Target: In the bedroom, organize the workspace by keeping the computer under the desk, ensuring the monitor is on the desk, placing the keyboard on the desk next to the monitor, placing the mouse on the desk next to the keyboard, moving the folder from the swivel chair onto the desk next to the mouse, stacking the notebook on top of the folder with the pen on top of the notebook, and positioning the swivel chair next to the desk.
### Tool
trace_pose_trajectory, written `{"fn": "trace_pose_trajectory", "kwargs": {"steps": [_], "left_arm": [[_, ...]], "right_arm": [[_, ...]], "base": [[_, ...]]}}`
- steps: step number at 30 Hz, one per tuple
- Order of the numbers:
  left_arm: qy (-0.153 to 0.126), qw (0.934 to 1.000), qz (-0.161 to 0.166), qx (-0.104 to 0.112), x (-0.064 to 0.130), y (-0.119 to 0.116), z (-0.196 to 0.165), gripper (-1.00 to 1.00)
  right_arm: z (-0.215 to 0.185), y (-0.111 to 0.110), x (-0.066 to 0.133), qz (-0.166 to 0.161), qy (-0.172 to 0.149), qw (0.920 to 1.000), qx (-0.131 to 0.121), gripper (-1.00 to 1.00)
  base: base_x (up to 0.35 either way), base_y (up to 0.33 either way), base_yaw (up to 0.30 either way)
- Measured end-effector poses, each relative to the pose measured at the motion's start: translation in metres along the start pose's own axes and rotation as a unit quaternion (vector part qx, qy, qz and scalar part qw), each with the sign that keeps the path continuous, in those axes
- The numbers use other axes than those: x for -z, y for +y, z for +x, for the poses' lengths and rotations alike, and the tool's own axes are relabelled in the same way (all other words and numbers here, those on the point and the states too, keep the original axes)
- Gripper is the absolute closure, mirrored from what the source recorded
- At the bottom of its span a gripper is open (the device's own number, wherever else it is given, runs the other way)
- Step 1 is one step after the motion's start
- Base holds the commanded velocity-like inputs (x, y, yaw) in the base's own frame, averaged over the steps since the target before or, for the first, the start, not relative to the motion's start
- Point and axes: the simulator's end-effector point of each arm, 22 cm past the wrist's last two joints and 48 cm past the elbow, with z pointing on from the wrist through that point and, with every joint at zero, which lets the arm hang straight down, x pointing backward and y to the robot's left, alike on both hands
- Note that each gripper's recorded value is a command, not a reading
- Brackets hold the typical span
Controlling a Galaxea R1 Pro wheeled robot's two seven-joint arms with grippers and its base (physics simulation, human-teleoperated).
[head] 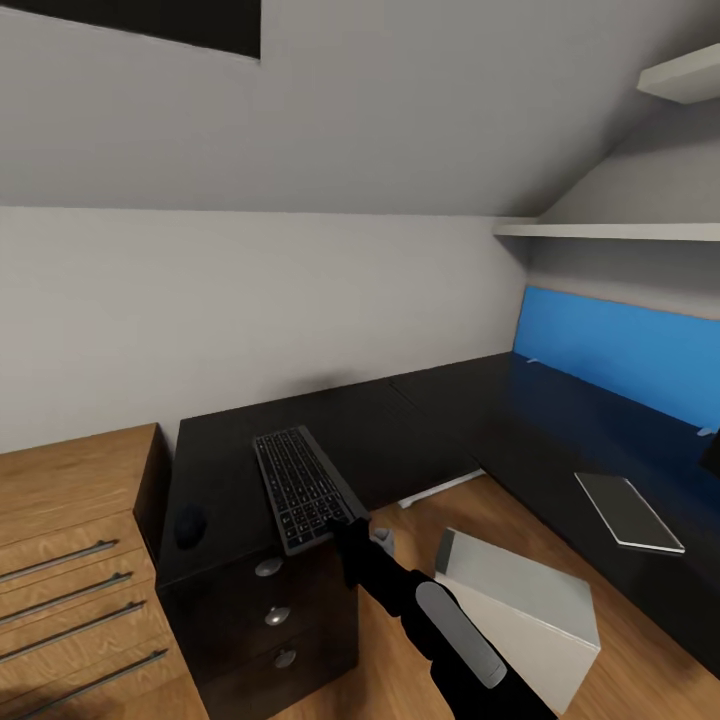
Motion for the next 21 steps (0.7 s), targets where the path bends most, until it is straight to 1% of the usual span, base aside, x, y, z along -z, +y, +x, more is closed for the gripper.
{"fn": "trace_pose_trajectory", "kwargs": {"steps": [6,15,21], "left_arm": [[0.000,1.0000,-0.001,0.000,-0.0001,0.0006,-0.0002,-1.00],[-0.001,1.0000,-0.001,0.001,-0.0001,0.0009,-0.0004,-1.00],[-0.001,1.0000,-0.002,0.001,-0.0001,0.0011,-0.0004,-1.00]], "right_arm": [[0.0001,-0.0002,-0.0002,0.000,0.000,1.0000,-0.003,1.00],[0.0001,-0.0003,-0.0002,0.000,0.000,1.0000,-0.003,1.00],[-0.0010,-0.0007,-0.0002,0.000,-0.001,1.0000,-0.001,1.00]], "base": [[0.006,0.002,0.000],[0.050,0.036,0.000],[0.002,0.120,0.000]]}}
